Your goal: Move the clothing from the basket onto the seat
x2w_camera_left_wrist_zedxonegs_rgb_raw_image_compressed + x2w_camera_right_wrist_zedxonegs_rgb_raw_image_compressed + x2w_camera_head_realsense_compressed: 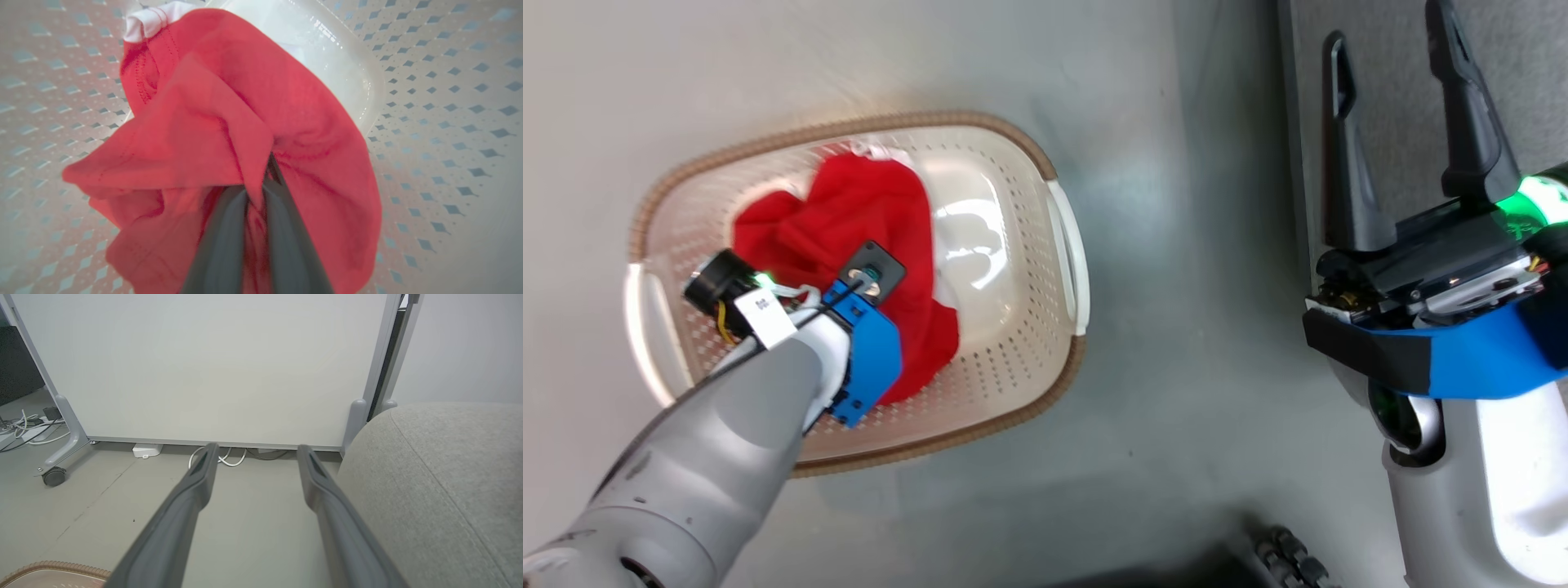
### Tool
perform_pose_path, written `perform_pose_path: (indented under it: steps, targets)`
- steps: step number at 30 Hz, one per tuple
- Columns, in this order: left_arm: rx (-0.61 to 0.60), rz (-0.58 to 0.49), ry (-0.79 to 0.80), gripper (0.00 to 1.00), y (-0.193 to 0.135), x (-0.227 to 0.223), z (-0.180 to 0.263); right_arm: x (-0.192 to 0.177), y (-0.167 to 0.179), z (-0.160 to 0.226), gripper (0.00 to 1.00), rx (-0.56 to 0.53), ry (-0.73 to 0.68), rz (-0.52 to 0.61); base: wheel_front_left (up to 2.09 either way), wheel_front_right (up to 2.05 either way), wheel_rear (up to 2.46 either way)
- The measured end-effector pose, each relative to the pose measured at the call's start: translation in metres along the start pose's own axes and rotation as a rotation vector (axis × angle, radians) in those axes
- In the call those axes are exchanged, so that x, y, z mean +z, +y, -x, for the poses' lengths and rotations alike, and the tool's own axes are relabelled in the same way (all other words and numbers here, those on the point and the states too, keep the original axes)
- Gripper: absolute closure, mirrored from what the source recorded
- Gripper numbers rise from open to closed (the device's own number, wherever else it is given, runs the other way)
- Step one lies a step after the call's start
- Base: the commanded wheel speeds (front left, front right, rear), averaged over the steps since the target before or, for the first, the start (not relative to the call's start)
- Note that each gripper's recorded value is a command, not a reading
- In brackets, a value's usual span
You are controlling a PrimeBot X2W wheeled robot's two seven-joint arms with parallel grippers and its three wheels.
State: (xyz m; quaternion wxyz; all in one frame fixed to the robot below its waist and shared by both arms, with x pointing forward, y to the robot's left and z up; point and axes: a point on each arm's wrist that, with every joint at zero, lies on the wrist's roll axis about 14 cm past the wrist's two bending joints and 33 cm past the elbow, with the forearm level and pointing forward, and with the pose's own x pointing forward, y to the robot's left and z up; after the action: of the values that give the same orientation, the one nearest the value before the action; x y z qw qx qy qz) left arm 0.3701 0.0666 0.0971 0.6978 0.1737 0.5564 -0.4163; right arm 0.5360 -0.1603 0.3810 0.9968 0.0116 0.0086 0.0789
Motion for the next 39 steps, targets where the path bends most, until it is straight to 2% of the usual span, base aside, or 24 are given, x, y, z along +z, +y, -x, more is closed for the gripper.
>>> perform_pose_path:
  steps: [18,32,35,39]
  targets:
    - [0.17,0.05,-0.411,1.0,0.005,0.084,0.115,0.079,0.029,0.026,0.0,0.042,-0.107,-0.017,0.0,0.0,0.0]
    - [0.355,0.114,-0.788,1.0,0.031,0.164,0.246,0.127,0.044,0.063,0.0,0.059,-0.172,-0.021,0.0,0.0,0.0]
    - [0.364,0.103,-0.85,1.0,0.029,0.177,0.266,0.133,0.045,0.068,0.0,0.059,-0.182,-0.026,0.0,0.0,0.0]
    - [0.387,0.031,-0.941,1.0,0.012,0.193,0.302,0.145,0.047,0.084,0.0,0.056,-0.201,-0.034,0.0,0.0,0.0]
